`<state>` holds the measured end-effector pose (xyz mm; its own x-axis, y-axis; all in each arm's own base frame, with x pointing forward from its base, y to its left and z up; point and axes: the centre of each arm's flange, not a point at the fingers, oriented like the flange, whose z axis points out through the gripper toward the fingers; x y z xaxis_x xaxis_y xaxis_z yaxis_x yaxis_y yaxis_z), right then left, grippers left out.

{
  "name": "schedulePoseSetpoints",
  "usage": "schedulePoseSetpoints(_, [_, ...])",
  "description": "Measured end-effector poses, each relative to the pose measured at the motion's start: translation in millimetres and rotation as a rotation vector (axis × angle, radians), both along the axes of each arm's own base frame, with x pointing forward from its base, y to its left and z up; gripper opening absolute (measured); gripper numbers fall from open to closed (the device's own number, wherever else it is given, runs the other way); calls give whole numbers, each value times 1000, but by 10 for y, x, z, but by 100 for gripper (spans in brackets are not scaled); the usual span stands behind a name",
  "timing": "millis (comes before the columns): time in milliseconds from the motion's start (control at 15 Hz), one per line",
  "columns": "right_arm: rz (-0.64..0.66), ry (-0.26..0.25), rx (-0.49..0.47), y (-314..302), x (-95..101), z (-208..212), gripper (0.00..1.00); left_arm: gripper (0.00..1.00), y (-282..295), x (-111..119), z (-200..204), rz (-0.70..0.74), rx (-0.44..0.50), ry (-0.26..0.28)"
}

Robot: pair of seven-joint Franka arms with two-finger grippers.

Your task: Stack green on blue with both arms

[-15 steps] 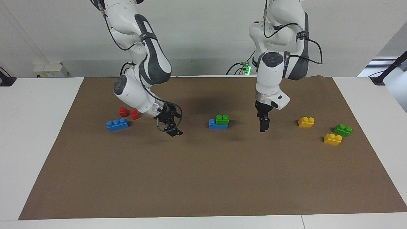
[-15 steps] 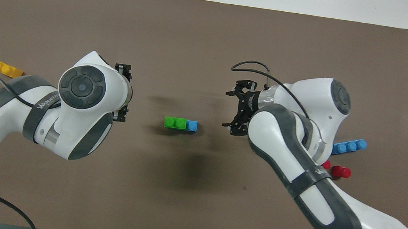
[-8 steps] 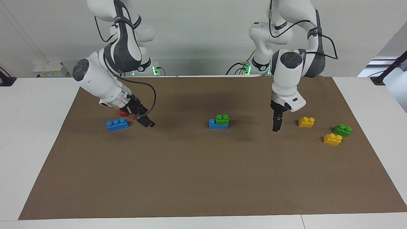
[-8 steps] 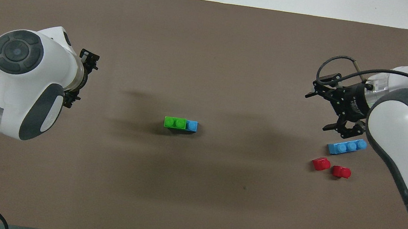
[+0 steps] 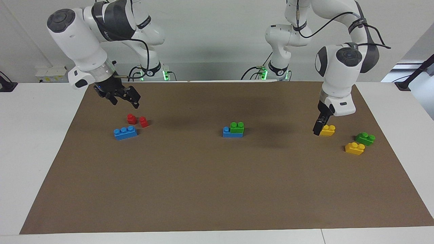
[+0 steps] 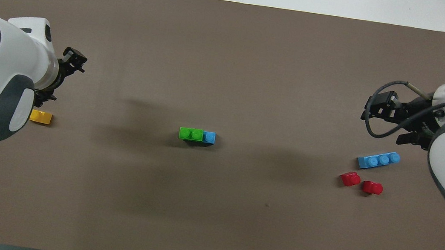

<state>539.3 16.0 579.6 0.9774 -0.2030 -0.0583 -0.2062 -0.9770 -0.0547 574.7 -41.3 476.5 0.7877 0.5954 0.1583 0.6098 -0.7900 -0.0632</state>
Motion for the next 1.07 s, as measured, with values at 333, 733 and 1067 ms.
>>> schedulePoseSetpoints(333, [58, 58, -21, -100, -212, 457, 100, 100, 307, -73, 383, -245, 22, 75])
schedulePoseSetpoints(733, [47, 60, -66, -218, -224, 576, 100, 100, 265, -240, 906, -491, -85, 203])
schedulePoseSetpoints(1067, [42, 51, -66, -242, -176, 544, 100, 100, 341, -372, 1310, -542, -173, 237])
